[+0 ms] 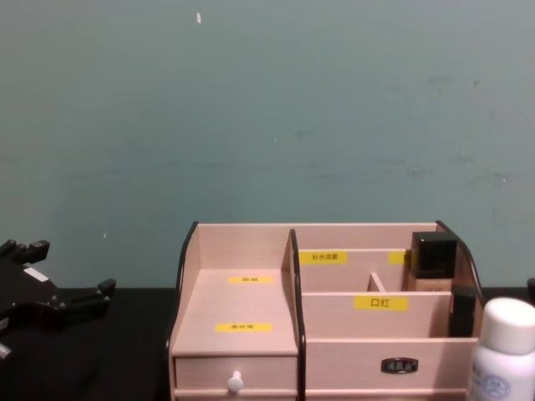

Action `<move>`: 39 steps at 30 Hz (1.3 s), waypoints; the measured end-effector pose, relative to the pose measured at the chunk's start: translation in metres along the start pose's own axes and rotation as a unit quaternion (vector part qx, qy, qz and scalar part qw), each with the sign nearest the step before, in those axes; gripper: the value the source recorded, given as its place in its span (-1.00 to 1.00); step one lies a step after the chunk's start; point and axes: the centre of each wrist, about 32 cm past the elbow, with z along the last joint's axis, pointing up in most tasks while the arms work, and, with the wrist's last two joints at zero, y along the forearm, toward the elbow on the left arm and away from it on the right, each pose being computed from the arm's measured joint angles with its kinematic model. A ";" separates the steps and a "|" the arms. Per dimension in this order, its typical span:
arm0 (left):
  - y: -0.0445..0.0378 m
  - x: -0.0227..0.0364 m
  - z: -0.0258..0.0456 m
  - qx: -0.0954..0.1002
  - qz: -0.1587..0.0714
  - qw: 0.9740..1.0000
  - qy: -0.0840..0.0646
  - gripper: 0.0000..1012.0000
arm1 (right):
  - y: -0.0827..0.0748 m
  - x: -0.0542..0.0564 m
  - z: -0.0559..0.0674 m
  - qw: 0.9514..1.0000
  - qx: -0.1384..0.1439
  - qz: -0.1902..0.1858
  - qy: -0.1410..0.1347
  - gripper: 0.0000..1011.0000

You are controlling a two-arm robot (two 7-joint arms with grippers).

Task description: Pick up the facial cleanser and watermelon frost from the table and place them into the tiered storage box.

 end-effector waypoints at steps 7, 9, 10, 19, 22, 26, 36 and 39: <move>0.0000 0.0000 0.0000 0.000 0.000 1.000 0.000 1.00 | -0.013 -0.002 0.019 1.000 0.003 0.018 -0.007 0.98; 0.0000 0.0000 0.0000 0.000 0.000 1.000 0.000 1.00 | -0.019 -0.004 0.027 1.000 0.004 0.024 -0.009 0.98; 0.0000 0.0000 0.0000 0.000 0.000 1.000 0.000 1.00 | -0.020 -0.004 0.029 1.000 0.004 0.025 -0.010 0.98; 0.0000 0.0000 0.0000 0.000 0.000 1.000 0.000 1.00 | -0.037 -0.017 0.047 0.998 0.013 0.058 -0.004 0.98; 0.0000 0.0000 0.0000 0.000 0.000 1.000 0.000 1.00 | -0.041 -0.020 0.051 0.998 0.018 0.066 0.003 0.98; 0.0000 0.0000 0.0000 0.000 0.000 1.000 0.000 1.00 | -0.049 -0.029 0.054 0.996 0.025 0.086 0.015 0.98; 0.0000 0.0000 0.0000 0.000 0.000 1.000 0.000 1.00 | -0.056 -0.044 0.052 0.990 0.029 0.125 0.051 0.98; 0.0000 0.0000 0.0000 0.000 0.000 1.000 0.000 1.00 | -0.057 -0.046 0.049 0.990 0.025 0.126 0.059 0.98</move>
